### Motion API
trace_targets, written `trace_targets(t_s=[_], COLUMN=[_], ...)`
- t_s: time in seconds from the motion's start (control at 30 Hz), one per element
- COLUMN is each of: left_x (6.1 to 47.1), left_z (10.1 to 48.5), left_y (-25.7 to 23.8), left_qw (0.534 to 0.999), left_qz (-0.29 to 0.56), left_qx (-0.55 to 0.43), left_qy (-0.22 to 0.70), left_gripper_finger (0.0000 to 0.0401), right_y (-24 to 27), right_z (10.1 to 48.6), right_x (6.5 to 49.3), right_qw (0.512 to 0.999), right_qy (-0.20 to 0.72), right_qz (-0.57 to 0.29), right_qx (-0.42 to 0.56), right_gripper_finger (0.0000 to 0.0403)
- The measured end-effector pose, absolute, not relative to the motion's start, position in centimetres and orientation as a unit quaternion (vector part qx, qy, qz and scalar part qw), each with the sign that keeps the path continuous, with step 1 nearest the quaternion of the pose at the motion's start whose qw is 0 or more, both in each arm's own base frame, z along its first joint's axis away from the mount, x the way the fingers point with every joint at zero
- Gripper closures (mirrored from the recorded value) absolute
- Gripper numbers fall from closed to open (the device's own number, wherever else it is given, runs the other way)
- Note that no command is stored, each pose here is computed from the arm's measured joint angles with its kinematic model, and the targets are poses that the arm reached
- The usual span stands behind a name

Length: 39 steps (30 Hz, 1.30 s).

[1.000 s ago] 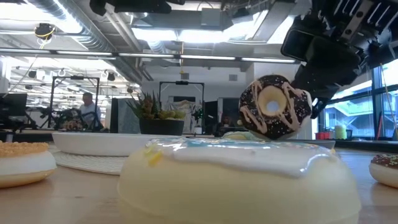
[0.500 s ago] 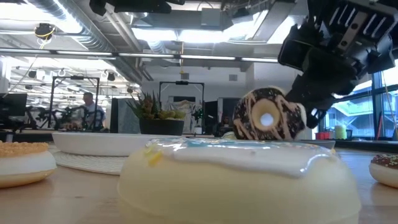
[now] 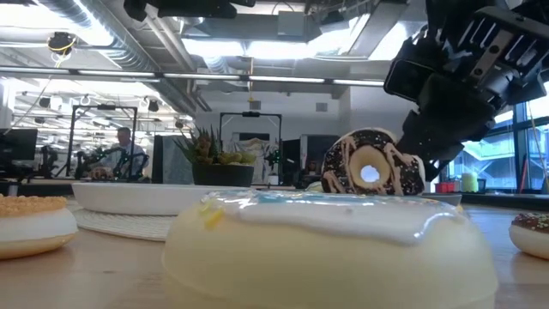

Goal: Pick & Place donuts
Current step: Put the large black donut on the gray plate

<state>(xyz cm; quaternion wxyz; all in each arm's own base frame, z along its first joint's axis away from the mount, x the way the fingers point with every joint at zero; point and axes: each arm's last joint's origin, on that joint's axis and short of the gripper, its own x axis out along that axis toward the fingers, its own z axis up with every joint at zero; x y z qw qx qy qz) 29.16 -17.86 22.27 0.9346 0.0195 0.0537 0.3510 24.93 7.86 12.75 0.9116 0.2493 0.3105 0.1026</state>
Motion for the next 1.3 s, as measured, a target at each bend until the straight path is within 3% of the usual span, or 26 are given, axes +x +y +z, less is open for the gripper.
trace_targets(t_s=[0.3, 0.47, 0.8, 1.1, 1.3], left_x=[29.2, 29.2, 29.2, 29.3, 29.2], left_z=[22.3, 22.3, 22.2, 22.2, 22.1], left_y=[-17.9, -17.9, -17.9, -17.9, -17.9], left_qw=[0.935, 0.935, 0.940, 0.943, 0.943], left_qz=[0.351, 0.351, 0.336, 0.326, 0.326], left_qx=[0.020, 0.019, 0.016, 0.016, 0.024], left_qy=[0.054, 0.054, 0.059, 0.063, 0.069], left_gripper_finger=[0.0231, 0.0232, 0.0232, 0.0232, 0.0231], right_y=[7.7, 7.4, 6.8, 6.7, 6.9], right_z=[12.6, 12.7, 14.0, 17.7, 19.7], right_x=[24.9, 24.6, 25.4, 26.6, 27.2], right_qw=[0.907, 0.893, 0.871, 0.846, 0.863], right_qy=[0.320, 0.354, 0.443, 0.520, 0.497], right_qz=[0.102, 0.103, 0.032, -0.037, -0.088], right_qx=[0.254, 0.259, 0.208, 0.116, 0.019], right_gripper_finger=[0.0260, 0.0225, 0.0215, 0.0215, 0.0215])
